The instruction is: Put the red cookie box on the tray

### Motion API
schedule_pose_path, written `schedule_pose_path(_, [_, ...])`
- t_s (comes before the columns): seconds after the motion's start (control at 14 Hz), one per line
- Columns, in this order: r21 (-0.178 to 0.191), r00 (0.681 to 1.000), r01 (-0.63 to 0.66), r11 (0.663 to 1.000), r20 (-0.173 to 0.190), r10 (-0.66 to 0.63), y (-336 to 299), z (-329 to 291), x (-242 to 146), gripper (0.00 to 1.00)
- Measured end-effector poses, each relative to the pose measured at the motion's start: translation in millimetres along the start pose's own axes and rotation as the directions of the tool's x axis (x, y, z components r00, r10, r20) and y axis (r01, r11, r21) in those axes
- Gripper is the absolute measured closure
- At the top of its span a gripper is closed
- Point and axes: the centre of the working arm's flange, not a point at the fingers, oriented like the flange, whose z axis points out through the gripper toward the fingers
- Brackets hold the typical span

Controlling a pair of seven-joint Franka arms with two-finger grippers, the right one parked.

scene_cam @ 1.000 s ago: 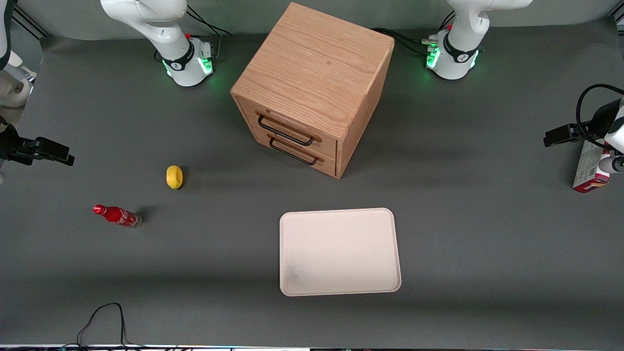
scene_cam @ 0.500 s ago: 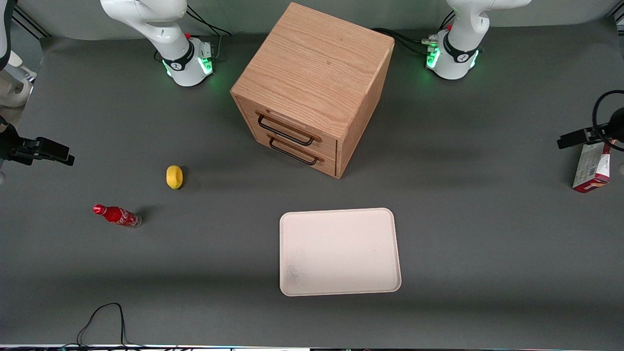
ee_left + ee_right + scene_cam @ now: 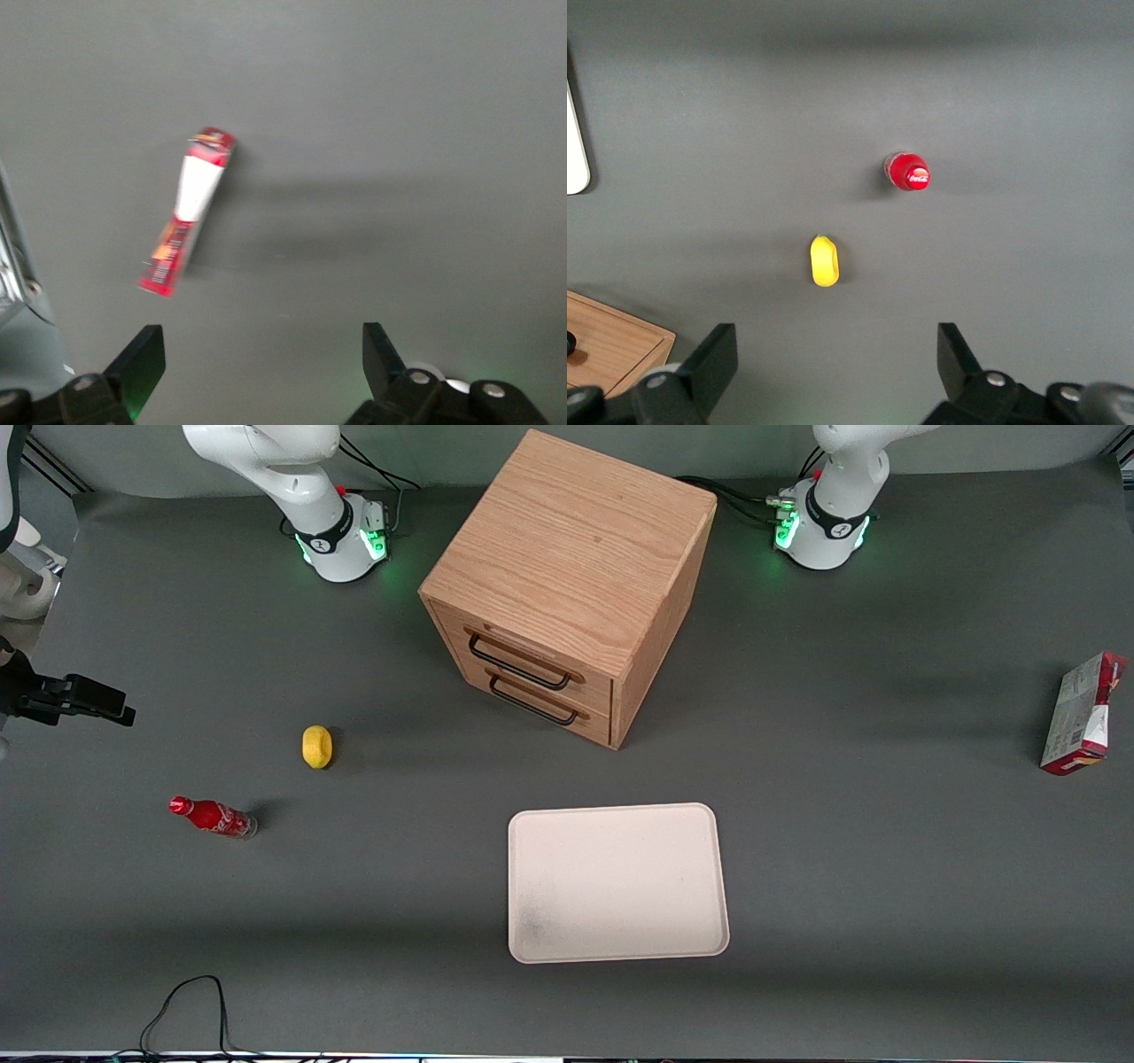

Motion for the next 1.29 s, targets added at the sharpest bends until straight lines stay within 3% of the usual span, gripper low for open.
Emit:
schedule_pose_path(0.21, [0.058, 0.994, -0.112, 0.992, 0.002, 0.112, -49, 16, -15, 0.0])
schedule_pose_path(0.43, [0.079, 0.99, -0.14, 0.987, 0.017, 0.139, -59, 30, -9, 0.0])
schedule_pose_path(0.64, [0.072, 0.984, -0.179, 0.981, 0.041, 0.176, -61, 47, 0, 0.0])
schedule_pose_path(1.29, [0.051, 0.936, -0.352, 0.935, 0.047, 0.35, -65, 154, -3, 0.0])
